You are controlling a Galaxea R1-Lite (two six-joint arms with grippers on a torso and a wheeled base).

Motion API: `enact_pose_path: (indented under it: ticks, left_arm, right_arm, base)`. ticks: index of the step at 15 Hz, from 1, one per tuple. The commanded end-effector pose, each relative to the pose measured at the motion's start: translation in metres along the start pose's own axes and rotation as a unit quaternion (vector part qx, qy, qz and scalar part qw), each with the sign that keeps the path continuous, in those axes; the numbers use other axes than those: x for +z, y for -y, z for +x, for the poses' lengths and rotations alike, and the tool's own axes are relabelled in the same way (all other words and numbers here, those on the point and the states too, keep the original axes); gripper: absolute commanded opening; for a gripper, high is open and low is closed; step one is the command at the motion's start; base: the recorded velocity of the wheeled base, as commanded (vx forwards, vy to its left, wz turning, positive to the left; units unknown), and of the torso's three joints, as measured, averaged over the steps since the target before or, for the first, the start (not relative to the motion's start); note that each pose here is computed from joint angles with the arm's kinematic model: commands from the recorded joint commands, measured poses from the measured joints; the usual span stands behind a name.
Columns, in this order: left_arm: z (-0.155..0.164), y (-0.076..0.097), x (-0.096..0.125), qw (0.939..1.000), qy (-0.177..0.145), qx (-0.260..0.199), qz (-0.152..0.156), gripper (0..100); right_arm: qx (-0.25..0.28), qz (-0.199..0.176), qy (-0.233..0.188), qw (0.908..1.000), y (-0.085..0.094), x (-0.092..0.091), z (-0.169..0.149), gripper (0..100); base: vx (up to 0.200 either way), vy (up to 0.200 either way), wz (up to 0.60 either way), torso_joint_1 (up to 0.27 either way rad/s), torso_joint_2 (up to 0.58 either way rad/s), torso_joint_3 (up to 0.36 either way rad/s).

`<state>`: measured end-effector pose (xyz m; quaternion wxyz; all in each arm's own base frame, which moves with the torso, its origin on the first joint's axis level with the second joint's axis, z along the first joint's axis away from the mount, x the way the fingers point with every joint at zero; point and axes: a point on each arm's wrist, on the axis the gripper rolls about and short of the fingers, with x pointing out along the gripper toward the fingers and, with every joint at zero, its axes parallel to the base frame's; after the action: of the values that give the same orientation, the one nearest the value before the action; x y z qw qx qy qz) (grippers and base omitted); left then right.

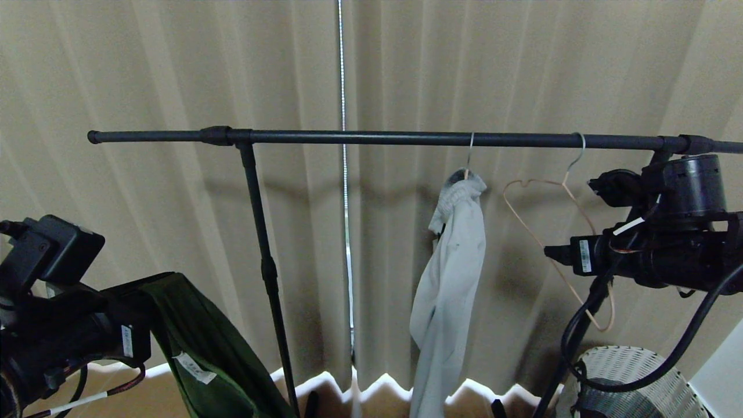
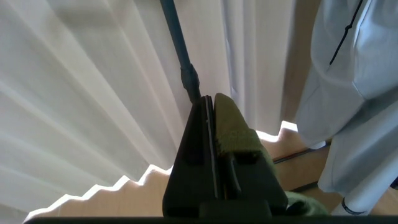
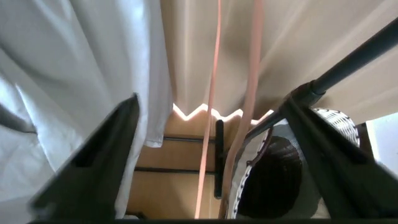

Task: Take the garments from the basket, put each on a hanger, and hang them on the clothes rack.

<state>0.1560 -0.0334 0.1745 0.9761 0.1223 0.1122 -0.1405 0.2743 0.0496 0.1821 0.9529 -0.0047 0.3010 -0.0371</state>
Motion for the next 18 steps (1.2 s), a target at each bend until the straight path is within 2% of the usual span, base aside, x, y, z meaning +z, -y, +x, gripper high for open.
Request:
enact_pose_path:
  ticks: [1,7,12,18]
  left_arm:
    - [0.0,0.0,0.0,1.0,-0.001,0.0,0.0,0]
    - [-0.001,0.0,-0.002,1.0,-0.001,0.0,0.002,0]
    - [-0.001,0.0,-0.001,1.0,0.002,0.0,0.002,0]
    - [-0.001,0.0,-0.003,1.0,0.002,0.002,0.003,0]
  right_arm:
    - [-0.002,0.002,0.001,1.0,0.002,0.001,0.0,0]
    - [-0.006,0.009,0.017,0.9998,0.007,0.005,-0.01,0]
    - [0.0,0.02,0.061,0.9979,0.014,0.01,-0.043,0]
    - [0.005,0.021,0.084,0.9962,0.026,-0.016,-0.085,0]
  base:
    - [0.0,0.0,0.0,0.0,0.0,0.0]
    - [0.0,0.0,0.0,0.0,0.0,0.0]
    - [0.0,0.0,0.0,0.0,0.0,0.0]
    - [0.0,0.0,0.0,0.0,0.0,0.0]
